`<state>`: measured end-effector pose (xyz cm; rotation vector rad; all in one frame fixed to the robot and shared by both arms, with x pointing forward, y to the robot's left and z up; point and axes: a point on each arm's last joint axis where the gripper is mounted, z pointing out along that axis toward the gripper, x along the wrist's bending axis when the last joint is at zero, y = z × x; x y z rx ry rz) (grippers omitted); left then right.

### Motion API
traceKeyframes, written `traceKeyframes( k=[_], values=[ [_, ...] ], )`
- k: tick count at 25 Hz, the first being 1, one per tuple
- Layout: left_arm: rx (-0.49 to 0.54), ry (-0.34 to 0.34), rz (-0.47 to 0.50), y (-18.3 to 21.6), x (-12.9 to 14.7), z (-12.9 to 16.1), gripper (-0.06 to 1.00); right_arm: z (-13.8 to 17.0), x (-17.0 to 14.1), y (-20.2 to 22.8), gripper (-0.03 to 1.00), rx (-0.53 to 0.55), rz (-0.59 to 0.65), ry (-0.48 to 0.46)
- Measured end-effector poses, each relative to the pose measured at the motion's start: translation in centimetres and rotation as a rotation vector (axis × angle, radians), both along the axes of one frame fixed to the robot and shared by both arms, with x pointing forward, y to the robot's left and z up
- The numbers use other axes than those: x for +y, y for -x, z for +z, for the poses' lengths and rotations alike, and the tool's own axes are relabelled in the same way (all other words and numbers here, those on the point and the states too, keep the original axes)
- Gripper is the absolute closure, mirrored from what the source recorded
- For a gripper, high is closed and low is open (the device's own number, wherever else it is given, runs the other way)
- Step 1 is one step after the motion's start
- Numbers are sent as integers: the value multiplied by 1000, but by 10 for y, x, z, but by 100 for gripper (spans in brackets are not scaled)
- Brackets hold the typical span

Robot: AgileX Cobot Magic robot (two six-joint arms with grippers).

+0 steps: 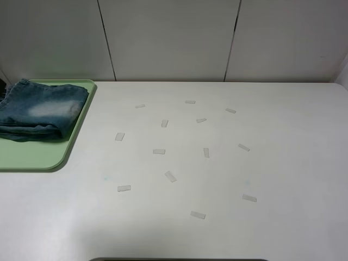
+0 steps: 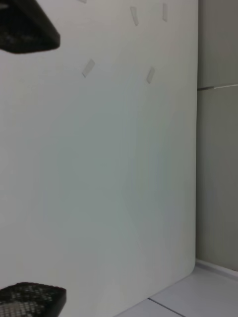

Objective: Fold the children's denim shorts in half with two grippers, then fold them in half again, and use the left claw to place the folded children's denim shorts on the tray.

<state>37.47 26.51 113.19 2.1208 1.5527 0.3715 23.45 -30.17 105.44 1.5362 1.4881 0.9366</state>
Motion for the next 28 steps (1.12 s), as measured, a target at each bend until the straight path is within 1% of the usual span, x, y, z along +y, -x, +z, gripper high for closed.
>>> traceKeyframes(
  k=[4,6,8,14,16,19,21,22,28],
  values=[
    [-28,31,8,26,1,-6,-5,0,0,0,27,0,0,0],
    [-31,34,9,33,3,-8,-5,0,0,0,27,0,0,0],
    [13,19,-2,54,7,-16,-5,0,0,0,27,0,0,0],
    [-7,-4,-45,75,11,-32,-5,0,0,0,27,0,0,0],
    [-27,-11,-60,83,13,-37,-5,0,0,0,27,0,0,0],
    [-84,-4,-63,98,16,-47,-5,0,0,0,27,0,0,0],
    [-170,10,-57,109,19,-56,-5,0,0,0,27,0,0,0],
    [-193,11,-55,113,20,-59,-5,0,0,0,27,0,0,0],
    [-248,23,-13,128,25,-87,-5,0,0,0,27,0,0,0]
  ],
)
